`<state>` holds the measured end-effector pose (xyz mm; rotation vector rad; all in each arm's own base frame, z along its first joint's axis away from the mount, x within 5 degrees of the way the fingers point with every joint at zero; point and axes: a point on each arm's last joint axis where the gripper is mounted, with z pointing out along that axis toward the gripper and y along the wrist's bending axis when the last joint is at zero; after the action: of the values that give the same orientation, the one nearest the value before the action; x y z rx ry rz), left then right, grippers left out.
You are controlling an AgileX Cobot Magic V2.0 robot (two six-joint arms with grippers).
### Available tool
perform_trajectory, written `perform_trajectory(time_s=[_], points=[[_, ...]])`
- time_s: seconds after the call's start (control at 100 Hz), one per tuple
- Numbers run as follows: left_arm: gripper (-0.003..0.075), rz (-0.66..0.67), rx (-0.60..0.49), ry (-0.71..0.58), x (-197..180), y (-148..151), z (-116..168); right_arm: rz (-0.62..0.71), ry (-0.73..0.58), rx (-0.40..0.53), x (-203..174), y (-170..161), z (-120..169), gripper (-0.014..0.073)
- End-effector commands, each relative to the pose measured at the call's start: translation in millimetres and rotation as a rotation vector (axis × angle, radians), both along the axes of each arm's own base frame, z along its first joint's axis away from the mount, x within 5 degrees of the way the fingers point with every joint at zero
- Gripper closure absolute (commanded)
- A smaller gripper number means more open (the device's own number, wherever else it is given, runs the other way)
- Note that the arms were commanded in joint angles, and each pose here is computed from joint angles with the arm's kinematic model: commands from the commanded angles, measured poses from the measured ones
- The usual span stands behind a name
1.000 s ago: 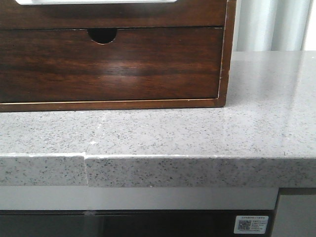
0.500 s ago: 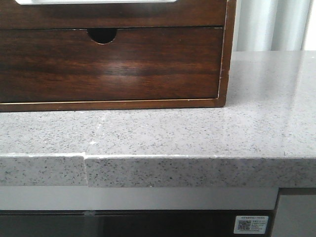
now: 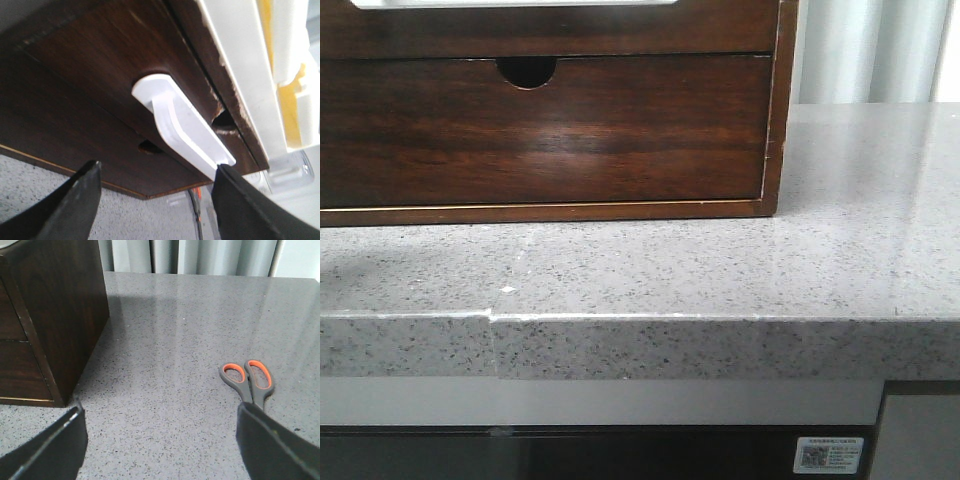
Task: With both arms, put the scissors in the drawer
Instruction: 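Pull the drawer open toward the robot with the left gripper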
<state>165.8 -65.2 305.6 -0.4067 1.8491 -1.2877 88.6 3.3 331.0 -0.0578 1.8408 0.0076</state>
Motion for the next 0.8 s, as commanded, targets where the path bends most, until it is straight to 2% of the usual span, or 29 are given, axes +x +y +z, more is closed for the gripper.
perform_trajectory(time_s=[0.0,0.25,0.67,0.79], points=[[0.0283,-0.056,-0.090,-0.041,9,-6,13,-0.001,-0.095,-0.005,3,0,15,0.0046],[0.0283,-0.176,-0.098,-0.044,37,-17,18,-0.001,-0.095,-0.005,3,0,15,0.0046],[0.0284,-0.243,-0.124,-0.039,73,-25,26,-0.001,-0.095,-0.005,3,0,15,0.0046],[0.0329,-0.244,-0.126,-0.018,78,-26,20,-0.001,-0.095,-0.005,3,0,15,0.0046]])
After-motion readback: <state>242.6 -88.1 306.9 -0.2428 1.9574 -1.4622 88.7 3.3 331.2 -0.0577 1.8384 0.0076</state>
